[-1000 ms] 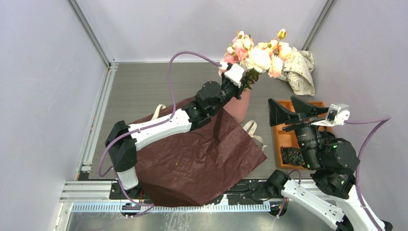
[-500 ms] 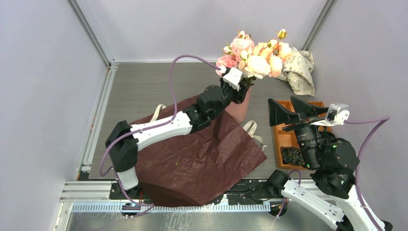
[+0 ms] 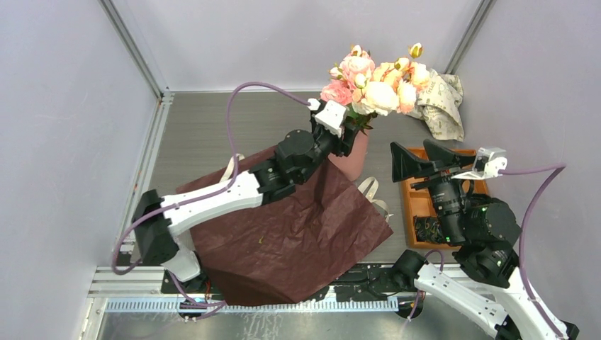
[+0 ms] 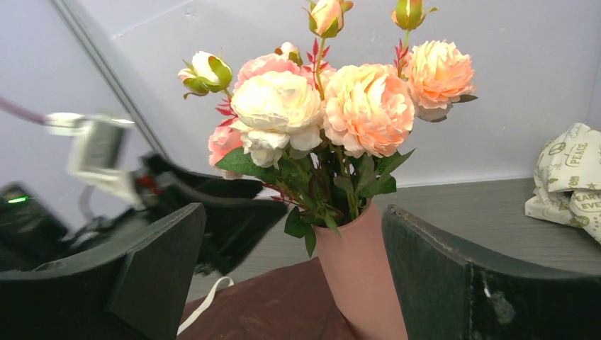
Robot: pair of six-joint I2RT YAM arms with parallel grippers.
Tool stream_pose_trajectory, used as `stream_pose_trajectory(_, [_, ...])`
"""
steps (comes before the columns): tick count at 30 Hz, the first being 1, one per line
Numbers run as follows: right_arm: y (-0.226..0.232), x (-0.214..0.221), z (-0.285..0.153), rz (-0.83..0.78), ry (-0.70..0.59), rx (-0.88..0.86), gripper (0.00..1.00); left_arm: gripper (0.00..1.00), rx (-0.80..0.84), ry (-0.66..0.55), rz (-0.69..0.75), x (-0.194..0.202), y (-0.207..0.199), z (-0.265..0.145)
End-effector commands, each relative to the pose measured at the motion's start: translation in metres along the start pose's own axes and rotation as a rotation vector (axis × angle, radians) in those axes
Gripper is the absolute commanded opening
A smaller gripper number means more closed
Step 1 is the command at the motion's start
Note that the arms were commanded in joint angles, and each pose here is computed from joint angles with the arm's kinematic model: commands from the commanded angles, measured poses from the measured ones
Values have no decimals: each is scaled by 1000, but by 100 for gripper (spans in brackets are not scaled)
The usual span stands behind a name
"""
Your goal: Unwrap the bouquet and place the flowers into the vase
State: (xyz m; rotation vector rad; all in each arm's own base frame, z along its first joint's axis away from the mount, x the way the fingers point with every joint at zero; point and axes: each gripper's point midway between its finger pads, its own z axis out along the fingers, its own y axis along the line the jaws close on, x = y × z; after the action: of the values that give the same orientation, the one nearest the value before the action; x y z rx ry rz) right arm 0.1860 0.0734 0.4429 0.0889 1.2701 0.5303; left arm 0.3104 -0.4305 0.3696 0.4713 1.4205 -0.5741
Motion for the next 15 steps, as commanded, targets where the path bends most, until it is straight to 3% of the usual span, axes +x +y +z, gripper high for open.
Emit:
stream_pose_trajectory(1, [-6,-5,11,22,-7,80,99,58,-26,-152,32,-85,0,-58])
stream_pose_trajectory(6, [-27,-7,20,16,-6,254,99,59,-121,-189,38,-130,16,-117])
stream_pose_trajectory(15, [-50,-45,35,-63,-35,539,99,61,-713,-122,147,-210,137,-191])
